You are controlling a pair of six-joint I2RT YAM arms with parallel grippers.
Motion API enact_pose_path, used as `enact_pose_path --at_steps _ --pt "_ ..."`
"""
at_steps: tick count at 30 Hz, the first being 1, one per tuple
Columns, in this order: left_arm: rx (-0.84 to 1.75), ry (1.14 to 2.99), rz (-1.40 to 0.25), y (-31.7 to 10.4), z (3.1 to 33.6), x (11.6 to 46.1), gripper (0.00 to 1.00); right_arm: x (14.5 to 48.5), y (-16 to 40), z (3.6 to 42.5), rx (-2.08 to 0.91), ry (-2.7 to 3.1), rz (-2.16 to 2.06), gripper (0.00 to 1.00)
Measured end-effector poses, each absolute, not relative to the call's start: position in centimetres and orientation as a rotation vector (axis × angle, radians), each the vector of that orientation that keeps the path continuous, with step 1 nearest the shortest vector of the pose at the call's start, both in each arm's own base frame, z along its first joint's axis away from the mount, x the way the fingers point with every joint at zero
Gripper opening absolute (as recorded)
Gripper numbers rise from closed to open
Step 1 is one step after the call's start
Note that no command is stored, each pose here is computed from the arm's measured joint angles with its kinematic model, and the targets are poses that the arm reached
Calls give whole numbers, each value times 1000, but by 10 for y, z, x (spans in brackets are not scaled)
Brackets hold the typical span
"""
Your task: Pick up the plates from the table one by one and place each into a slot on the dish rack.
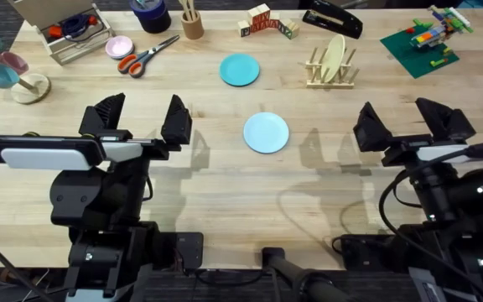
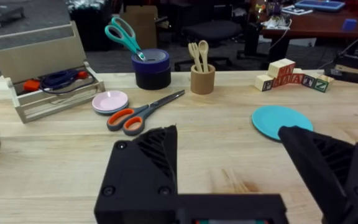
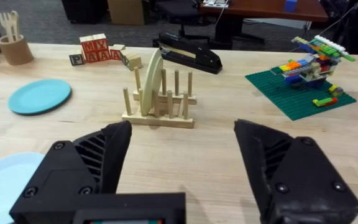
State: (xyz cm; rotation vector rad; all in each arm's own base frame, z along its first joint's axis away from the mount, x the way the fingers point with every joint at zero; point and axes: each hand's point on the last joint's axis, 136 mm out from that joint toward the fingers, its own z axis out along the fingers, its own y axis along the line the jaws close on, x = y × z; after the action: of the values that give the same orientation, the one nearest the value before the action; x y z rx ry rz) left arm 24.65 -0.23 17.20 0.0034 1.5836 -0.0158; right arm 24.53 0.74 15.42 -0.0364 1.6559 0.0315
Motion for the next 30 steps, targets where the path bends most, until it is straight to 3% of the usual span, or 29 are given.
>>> enact_pose_path --at_steps 18,21,26,30 --pt "4 1548 -16 -2 184 246 993 245 9 169 -43 1603 37 996" --pt "4 1510 -16 -2 208 241 993 242 9 191 -43 1563 36 996" --pt "4 1443 -15 -2 268 222 992 229 9 260 -45 1440 33 997" --pt "2 1483 -14 -2 298 216 993 224 9 294 -45 1467 34 996"
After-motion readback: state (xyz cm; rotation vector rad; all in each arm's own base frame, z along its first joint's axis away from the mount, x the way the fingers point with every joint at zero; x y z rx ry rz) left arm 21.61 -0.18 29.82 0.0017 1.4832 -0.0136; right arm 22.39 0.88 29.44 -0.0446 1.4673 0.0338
